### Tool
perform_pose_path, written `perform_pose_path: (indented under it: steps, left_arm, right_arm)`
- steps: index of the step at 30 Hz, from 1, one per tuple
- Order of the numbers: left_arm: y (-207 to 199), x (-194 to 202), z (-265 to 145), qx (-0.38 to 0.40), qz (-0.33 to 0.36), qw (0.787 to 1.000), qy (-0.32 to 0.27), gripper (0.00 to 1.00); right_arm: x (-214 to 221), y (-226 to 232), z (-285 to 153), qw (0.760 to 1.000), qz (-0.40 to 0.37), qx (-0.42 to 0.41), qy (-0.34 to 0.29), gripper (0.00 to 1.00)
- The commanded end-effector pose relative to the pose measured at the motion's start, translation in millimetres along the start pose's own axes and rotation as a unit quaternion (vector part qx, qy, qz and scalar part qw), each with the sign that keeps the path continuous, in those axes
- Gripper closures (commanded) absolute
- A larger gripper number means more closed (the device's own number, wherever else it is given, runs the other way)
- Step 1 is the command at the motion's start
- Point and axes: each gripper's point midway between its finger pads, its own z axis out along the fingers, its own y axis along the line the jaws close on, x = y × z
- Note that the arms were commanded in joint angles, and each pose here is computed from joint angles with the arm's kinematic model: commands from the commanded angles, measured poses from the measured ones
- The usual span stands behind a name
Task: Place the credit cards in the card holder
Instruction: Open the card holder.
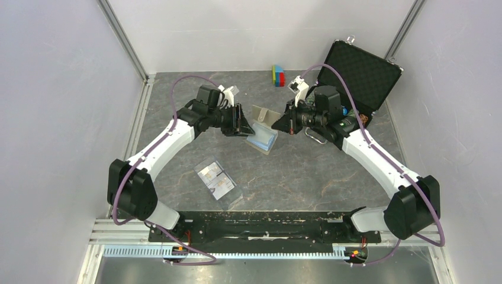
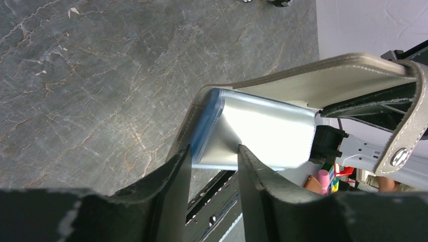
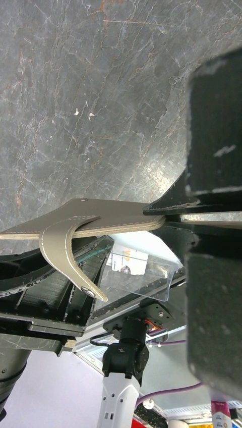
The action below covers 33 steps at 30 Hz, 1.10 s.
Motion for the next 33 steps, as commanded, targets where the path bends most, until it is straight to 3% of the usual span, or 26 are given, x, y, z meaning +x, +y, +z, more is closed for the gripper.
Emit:
perform_pose_path:
  steps: [1, 6, 15, 24, 33]
  left_arm:
    - [-28, -15, -6, 0.044, 0.053, 0.997, -0.020, 0.59]
    - [-43, -24, -15, 0.062, 0.056, 0.996, -0.043, 0.62]
    - [-50, -35, -30, 0.046, 0.077, 0.994, -0.067, 0.57]
    - [-48, -36, -31, 0.035, 0.086, 0.994, -0.063, 0.55]
    - [-68, -41, -26, 0.103, 0.071, 0.989, -0.076, 0.43]
  right_arm:
    - [-16, 12, -6, 0.999, -0.023, -0.017, -0.030, 1.00]
    - [-11, 9, -5, 0.999, -0.022, -0.013, -0.026, 1.00]
    - [-2, 6, -4, 1.000, -0.019, -0.013, -0.018, 1.00]
    - [0, 6, -3, 1.000, -0.019, -0.014, -0.016, 1.00]
    - [-1, 11, -4, 0.999, -0.018, -0.027, -0.016, 1.00]
